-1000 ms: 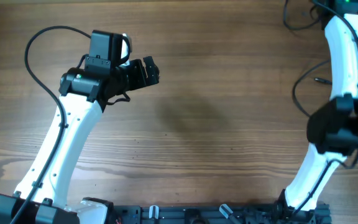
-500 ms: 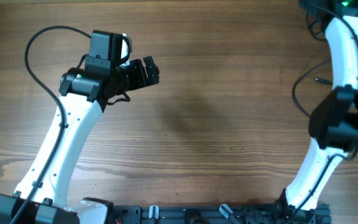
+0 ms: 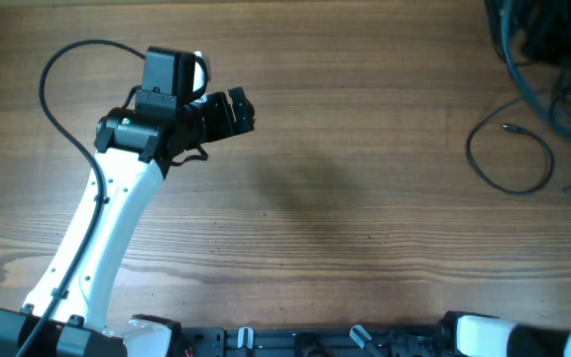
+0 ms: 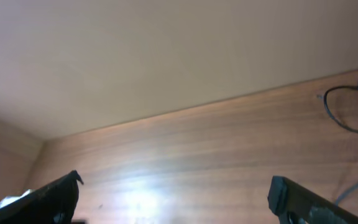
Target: Untangle cables
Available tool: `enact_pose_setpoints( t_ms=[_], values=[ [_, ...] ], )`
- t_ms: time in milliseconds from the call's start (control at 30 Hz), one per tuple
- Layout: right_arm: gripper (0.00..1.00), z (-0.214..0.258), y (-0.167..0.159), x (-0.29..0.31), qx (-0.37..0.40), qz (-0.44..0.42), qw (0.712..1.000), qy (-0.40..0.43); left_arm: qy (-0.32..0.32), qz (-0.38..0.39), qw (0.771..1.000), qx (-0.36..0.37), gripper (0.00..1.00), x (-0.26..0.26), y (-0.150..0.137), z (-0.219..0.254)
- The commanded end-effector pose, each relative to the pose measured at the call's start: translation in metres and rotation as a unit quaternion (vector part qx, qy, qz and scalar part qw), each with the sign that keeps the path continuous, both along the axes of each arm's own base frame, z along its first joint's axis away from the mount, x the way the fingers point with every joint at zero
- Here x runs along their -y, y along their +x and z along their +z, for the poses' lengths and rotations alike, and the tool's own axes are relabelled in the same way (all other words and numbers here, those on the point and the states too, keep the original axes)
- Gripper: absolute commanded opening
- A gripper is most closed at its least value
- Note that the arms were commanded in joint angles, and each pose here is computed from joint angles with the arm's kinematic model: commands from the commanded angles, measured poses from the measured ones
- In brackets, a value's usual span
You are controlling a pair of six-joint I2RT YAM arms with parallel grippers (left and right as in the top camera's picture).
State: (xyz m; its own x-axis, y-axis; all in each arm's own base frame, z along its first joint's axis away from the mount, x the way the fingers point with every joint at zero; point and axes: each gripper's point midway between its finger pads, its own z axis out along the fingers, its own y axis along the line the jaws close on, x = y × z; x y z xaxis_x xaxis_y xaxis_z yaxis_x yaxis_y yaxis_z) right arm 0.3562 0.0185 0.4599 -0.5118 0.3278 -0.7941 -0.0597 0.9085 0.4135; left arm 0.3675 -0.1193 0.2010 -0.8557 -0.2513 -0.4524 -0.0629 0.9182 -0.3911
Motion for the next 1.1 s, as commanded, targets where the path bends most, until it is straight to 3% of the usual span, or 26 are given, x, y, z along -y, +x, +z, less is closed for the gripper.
enact_pose_setpoints(
  t_ms=[0, 167, 300, 533, 733, 867, 1067],
  values=[
    [1.0, 0.015, -0.033, -0.009, 0.015, 0.016, 1.0, 0.0, 0.004, 0.006, 1.0, -0.006, 1.0, -0.002, 0.0, -0.006],
    [1.0, 0.012, -0.044, -0.01, 0.006, 0.018, 1.0, -0.002, 0.004, 0.006, 1.0, -0.006, 1.0, -0.002, 0.0, -0.006],
    [1.0, -0.013, -0.055, -0.007, -0.053, 0.007, 0.999, -0.003, 0.004, 0.005, 1.0, -0.006, 1.0, -0.002, 0.0, -0.006],
    [1.0, -0.028, -0.066, 0.039, -0.084, -0.112, 0.987, -0.077, 0.004, 0.006, 1.0, -0.006, 1.0, -0.002, 0.0, -0.006],
    [1.0, -0.043, -0.075, 0.046, -0.019, -0.138, 0.986, -0.089, 0.004, 0.006, 1.0, -0.006, 1.0, -0.002, 0.0, -0.006],
    [1.0, -0.085, -0.08, 0.036, 0.017, -0.117, 0.99, -0.074, 0.004, 0.005, 1.0, -0.006, 1.0, -0.002, 0.0, -0.006],
    [1.0, -0.133, -0.08, 0.015, 0.141, -0.068, 0.986, -0.053, 0.004, 0.006, 1.0, -0.006, 1.0, -0.002, 0.0, -0.006]
  ],
)
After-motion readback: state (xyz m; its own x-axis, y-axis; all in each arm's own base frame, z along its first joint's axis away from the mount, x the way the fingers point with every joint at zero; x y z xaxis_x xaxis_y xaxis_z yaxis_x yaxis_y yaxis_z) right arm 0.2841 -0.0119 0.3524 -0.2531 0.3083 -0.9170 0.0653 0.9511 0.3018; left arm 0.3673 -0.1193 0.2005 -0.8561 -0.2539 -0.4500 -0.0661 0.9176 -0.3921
